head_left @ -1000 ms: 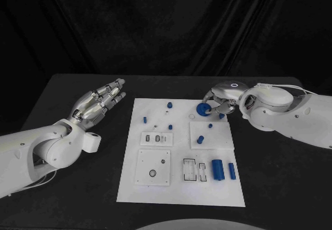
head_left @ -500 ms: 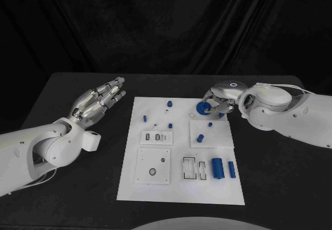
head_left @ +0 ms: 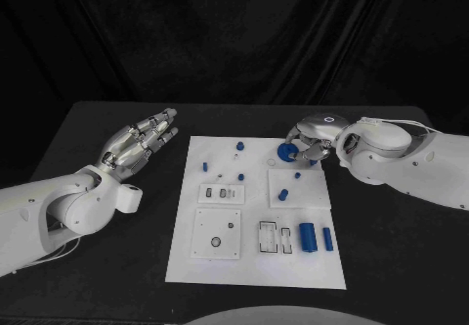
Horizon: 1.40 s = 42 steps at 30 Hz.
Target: Assemble the parts on the task board
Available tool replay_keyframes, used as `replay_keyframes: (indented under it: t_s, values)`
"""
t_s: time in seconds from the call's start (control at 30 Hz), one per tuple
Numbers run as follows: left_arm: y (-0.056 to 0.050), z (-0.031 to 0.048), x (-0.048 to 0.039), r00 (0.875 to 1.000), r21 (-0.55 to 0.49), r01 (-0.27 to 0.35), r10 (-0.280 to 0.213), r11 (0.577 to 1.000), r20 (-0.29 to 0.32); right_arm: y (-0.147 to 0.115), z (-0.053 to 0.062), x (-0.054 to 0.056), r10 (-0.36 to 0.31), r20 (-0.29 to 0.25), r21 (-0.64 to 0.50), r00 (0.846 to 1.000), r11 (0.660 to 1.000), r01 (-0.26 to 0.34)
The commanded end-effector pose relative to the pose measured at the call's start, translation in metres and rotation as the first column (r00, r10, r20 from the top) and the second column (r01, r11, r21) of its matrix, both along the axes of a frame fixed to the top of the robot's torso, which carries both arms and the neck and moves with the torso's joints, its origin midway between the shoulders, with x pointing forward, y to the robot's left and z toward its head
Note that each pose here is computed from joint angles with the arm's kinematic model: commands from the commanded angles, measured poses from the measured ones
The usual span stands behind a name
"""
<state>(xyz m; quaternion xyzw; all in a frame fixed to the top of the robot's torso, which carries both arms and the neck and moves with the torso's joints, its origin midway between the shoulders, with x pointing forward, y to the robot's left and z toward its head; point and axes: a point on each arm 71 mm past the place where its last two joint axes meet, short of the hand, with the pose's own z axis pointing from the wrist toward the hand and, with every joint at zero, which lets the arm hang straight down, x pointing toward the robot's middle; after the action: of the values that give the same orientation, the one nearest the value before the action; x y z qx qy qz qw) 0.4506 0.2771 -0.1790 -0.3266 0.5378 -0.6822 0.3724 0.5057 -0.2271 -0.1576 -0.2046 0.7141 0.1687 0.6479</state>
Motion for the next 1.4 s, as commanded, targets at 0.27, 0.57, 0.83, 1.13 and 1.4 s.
replay_keyframes:
  t_s: [0.27,0.57,0.83,1.13,1.4]
  values:
    - [0.001,0.0057,-0.0016,0.999,-0.046,0.012,-0.01,0.999,0.053,0.003,-0.005,-0.005,0.046,0.015,0.014,0.999,0.999,-0.046]
    - [0.001,0.0054,-0.0017,0.999,-0.045,0.015,-0.013,0.999,0.048,0.008,0.005,-0.007,0.059,0.039,0.055,0.997,0.997,-0.062]
    - [0.0,0.0048,-0.0016,0.999,-0.043,0.022,-0.02,0.999,0.04,0.022,0.023,-0.006,0.071,0.023,0.096,0.997,0.993,-0.073]
    - [-0.002,0.0042,-0.0008,0.999,-0.043,0.03,-0.029,0.999,0.034,0.039,0.027,-0.006,0.097,-0.001,0.105,0.995,0.99,-0.097]
    - [-0.003,0.0037,0.0001,0.999,-0.043,0.034,-0.033,0.999,0.032,0.063,0.027,-0.005,0.139,-0.016,0.108,0.99,0.985,-0.137]
